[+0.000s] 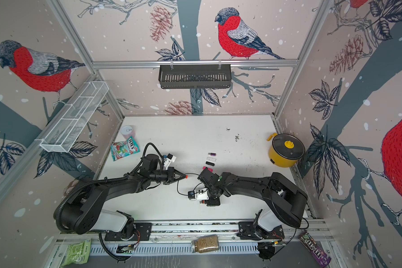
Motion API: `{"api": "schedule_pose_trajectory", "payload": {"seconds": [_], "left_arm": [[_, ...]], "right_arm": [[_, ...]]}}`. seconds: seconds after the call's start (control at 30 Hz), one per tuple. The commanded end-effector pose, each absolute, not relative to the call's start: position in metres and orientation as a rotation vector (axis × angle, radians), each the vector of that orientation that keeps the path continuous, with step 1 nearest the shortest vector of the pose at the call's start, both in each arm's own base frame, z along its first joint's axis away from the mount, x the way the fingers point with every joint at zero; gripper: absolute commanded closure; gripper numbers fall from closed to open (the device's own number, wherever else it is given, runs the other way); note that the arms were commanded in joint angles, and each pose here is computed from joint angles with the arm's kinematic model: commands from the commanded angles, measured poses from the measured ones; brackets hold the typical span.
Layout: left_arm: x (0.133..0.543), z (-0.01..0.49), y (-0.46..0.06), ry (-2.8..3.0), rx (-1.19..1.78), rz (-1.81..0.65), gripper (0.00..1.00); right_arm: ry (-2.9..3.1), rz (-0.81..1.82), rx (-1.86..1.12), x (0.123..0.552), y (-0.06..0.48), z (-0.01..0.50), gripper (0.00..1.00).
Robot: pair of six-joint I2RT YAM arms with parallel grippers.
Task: Close the usb drive cover
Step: Pick up the USB drive from the center of the board.
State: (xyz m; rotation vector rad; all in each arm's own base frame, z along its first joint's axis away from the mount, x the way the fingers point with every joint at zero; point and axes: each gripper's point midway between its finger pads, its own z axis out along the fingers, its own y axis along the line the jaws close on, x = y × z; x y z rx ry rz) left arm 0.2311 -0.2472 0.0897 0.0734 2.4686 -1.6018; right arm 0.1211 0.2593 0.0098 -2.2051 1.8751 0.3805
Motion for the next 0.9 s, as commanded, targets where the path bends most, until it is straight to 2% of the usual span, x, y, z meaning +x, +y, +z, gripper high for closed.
{"api": "schedule_pose_trajectory", "payload": {"seconds": [0.0,0.13,0.5,0.6,0.87], "left_arm": [[0.232,0.093,-0.248,2.45,0.1,-1.606,0.93],[0.232,0.092,-0.248,2.452,0.099,-1.607,0.93],[0.231,0.093,-0.248,2.448,0.106,-1.614,0.93],[0.231,0.094,-0.248,2.446,0.109,-1.617,0.93],[0.231,0.094,-0.248,2.444,0.11,-1.615,0.93]], "right_arm": [[1.983,0.269,-2.271,0.114,0.231,-0.008,0.67],[1.99,0.26,-2.284,0.113,0.231,-0.012,0.64],[2.007,0.264,-2.263,0.113,0.228,-0.011,0.72],[2.017,0.241,-2.253,0.116,0.226,-0.012,0.66],[2.014,0.23,-2.257,0.116,0.22,-0.01,0.63]]}}
